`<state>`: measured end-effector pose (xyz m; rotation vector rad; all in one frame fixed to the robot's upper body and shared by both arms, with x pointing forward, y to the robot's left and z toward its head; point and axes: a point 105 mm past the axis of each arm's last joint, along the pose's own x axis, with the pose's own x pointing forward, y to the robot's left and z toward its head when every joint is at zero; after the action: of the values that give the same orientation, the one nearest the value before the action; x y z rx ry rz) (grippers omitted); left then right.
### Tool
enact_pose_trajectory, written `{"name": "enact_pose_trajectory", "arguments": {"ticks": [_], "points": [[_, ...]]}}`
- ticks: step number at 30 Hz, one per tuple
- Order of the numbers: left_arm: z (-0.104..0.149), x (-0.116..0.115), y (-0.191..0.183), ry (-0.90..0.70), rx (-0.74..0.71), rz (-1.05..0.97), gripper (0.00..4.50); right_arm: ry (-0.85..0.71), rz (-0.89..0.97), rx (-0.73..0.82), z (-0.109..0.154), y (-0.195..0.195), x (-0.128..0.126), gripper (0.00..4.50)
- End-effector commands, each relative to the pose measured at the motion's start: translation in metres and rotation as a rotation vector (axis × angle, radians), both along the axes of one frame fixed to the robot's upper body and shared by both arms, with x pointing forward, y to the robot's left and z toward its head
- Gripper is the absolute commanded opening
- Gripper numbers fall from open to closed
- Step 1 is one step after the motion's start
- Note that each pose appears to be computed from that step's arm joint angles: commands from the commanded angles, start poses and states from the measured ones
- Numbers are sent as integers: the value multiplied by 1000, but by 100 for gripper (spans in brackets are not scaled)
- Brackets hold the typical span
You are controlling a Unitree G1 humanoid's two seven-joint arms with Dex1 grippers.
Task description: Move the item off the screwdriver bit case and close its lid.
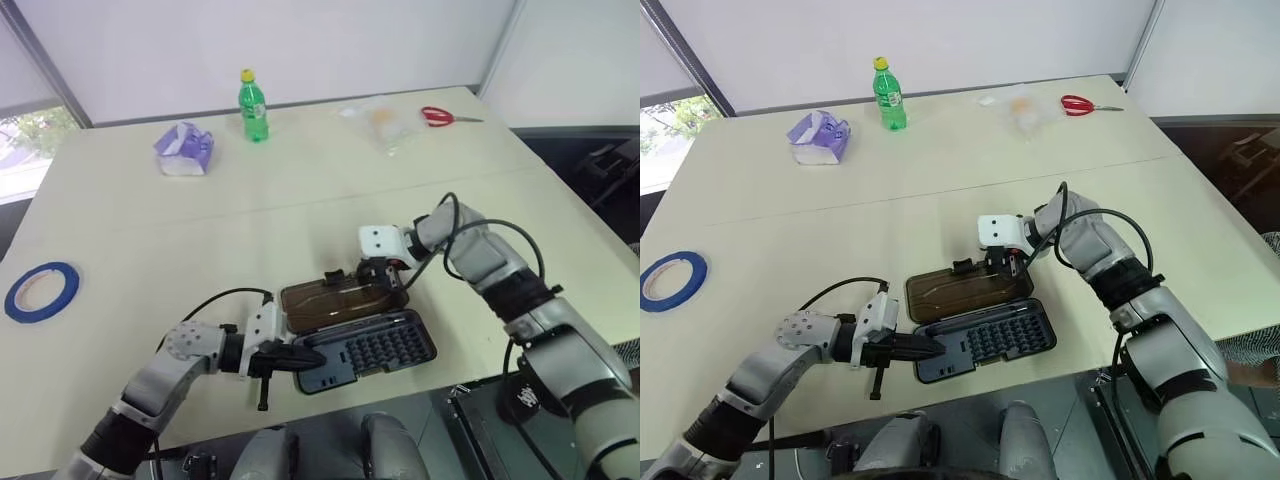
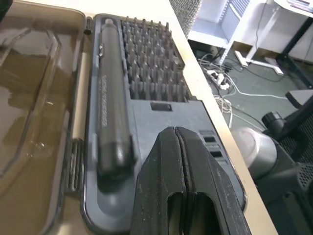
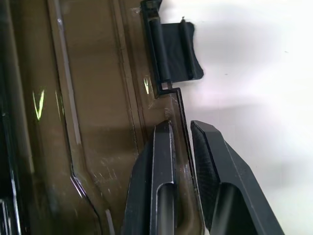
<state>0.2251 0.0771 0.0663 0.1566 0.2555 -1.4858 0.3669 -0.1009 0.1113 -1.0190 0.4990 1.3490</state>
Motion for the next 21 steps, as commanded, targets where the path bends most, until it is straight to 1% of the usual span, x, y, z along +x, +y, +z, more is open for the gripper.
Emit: {"name": "enact_pose_trajectory", "arguments": {"ticks": [1, 8, 11, 13, 17, 21], "points": [[-16, 2, 5, 27, 63, 52, 0, 57, -9, -70, -24, -5, 2, 2], [-16, 2, 9, 31, 68, 64, 0, 52, 34, -86, -28, -3, 3, 2], [-15, 4, 10, 34, 67, 74, 0, 20, 59, -89, -25, -2, 3, 2], [-14, 5, 11, 39, 62, 81, 0, -34, 70, -88, -19, -1, 6, 2], [-9, 4, 13, 70, 43, 92, 0, -219, 126, -117, -1, 1, 11, 2], [2, 2, 20, 103, 26, 104, 0, -362, 136, -44, 25, 13, 5, 2]]}}
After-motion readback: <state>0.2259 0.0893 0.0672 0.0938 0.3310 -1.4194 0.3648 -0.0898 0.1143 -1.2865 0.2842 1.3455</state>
